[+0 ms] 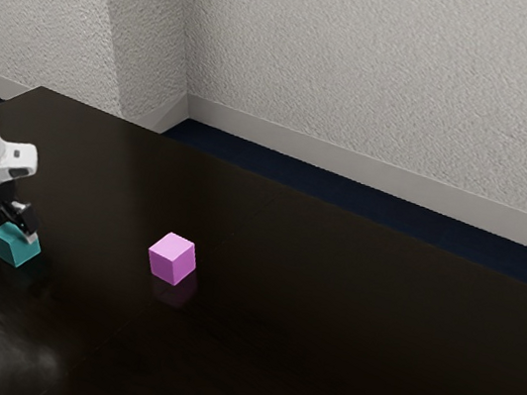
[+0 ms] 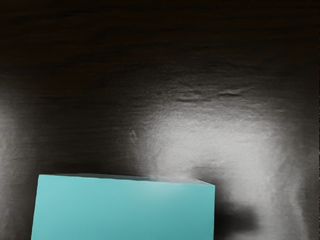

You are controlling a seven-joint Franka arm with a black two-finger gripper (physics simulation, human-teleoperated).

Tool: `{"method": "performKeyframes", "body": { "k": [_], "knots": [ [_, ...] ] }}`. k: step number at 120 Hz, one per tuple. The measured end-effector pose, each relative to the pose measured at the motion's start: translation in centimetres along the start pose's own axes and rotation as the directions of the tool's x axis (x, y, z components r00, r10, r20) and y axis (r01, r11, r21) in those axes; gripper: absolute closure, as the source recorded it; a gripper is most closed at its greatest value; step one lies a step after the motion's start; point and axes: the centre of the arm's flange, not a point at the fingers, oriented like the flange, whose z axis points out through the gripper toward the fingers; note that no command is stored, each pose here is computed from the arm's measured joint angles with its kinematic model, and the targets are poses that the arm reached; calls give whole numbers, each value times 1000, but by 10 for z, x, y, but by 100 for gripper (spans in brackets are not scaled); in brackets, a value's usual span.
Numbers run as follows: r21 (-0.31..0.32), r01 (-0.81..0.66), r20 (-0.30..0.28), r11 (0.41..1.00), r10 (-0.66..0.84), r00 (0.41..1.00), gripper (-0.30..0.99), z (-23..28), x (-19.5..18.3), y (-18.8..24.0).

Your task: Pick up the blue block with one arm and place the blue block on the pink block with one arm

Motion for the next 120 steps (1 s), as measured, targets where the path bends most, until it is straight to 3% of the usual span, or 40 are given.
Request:
{"method": "performKeyframes", "body": {
  "k": [120],
  "knots": [
    [-67,-20,11,998,21,1000,3,30,-26,1]
  ]
}}
